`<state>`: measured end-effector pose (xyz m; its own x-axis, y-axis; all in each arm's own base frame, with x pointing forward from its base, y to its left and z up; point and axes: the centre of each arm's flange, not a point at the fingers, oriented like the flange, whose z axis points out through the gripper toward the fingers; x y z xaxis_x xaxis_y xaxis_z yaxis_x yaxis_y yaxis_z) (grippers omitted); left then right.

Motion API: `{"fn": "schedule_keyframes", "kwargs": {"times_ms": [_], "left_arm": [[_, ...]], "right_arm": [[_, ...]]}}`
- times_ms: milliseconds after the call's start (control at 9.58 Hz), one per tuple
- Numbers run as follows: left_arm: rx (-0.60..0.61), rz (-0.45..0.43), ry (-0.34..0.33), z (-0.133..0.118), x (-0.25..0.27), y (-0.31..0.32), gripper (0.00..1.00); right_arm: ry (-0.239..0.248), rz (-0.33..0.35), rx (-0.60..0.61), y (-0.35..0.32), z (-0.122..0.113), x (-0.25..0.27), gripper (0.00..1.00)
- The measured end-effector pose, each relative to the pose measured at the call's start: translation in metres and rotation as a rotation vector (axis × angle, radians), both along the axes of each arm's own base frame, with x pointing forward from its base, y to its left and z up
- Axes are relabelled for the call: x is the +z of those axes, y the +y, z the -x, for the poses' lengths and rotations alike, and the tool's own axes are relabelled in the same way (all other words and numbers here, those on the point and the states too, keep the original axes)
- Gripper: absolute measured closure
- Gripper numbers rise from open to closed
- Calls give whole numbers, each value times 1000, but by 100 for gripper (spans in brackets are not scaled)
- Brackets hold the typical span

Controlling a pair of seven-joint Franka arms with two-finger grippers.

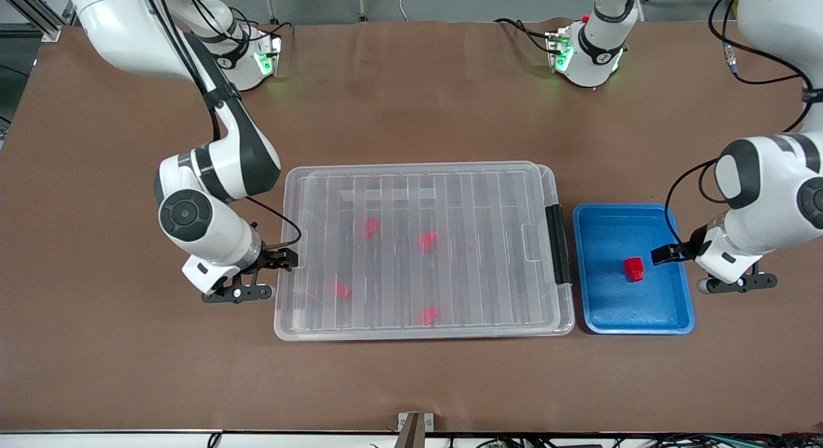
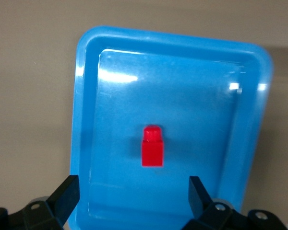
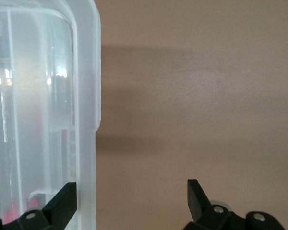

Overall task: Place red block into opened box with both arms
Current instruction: 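Grasp the red block in the blue tray with the left gripper, then slide the clear lid open with the right gripper while the left gripper lifts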

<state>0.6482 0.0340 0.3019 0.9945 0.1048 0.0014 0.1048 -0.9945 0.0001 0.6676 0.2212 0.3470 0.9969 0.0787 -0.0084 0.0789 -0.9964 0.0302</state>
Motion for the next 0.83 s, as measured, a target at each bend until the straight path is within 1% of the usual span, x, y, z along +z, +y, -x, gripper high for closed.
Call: {"fn": "schedule_keyframes", "kwargs": {"times_ms": [209,417,626,835], "left_arm": [[41,9,-8,-1,-62,0,0],[105,6,-6,3,-104,-8,0],[128,6,11,7,-117,-19,0],[131,4,27,13,-123,-18,2]], "right_arm": [[-6,10,23,-1,-1,1,0],[-12,25,42,-13,-5,2,0],[-11,26,67,-39,-13,3,0],[-12,28,93,-61,-19,5,0]]}}
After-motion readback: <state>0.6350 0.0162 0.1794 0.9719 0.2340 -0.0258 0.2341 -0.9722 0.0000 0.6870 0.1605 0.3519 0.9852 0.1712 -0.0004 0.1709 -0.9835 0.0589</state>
